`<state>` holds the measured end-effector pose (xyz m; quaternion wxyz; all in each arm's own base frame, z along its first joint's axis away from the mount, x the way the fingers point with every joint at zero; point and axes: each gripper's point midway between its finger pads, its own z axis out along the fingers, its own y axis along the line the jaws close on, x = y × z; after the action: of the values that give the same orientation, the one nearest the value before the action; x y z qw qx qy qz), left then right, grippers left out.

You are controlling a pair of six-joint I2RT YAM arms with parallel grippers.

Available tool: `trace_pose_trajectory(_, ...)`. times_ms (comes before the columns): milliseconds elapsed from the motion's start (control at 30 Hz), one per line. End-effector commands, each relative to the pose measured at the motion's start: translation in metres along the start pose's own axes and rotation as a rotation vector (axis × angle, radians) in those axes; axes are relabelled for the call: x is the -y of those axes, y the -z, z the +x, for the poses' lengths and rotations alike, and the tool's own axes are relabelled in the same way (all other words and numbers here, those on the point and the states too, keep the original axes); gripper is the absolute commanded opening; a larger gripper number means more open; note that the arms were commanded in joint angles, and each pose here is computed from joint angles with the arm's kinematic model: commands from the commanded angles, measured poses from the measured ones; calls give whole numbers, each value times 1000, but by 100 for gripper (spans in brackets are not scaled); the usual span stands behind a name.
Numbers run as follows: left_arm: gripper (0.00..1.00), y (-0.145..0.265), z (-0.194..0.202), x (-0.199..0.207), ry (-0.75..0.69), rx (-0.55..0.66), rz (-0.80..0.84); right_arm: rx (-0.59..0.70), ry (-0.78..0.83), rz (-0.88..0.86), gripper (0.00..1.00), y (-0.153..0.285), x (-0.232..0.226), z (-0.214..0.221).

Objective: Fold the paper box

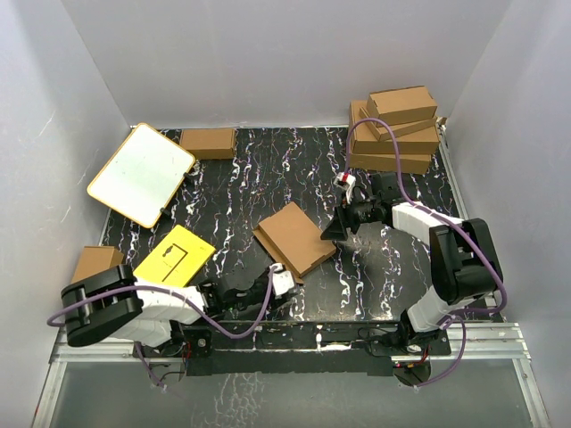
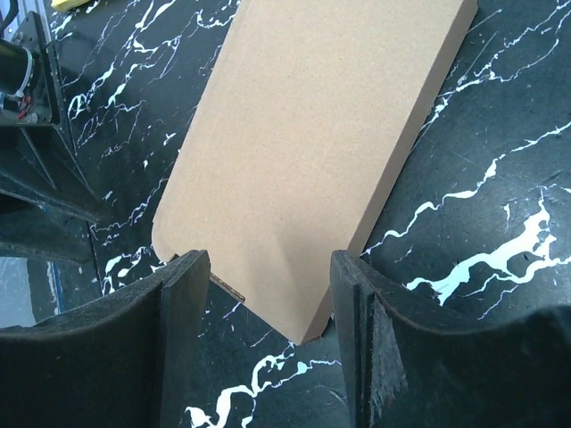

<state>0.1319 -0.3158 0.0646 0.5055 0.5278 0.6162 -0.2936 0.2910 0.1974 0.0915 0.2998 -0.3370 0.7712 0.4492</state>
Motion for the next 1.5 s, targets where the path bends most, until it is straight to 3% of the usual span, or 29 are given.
trace_pose_trajectory(0, 45, -11, -24, -8, -27, 74, -31, 41, 25, 9, 61, 0, 6, -15)
trace_pose_trajectory(800, 34, -32, 6, -11, -63, -51, -39, 28, -13, 11, 61, -3, 11, -9)
trace_pose_trajectory(1467, 26, -36, 12, -11, -52, -68, -43, 22, -34, 7, 62, -4, 12, -6)
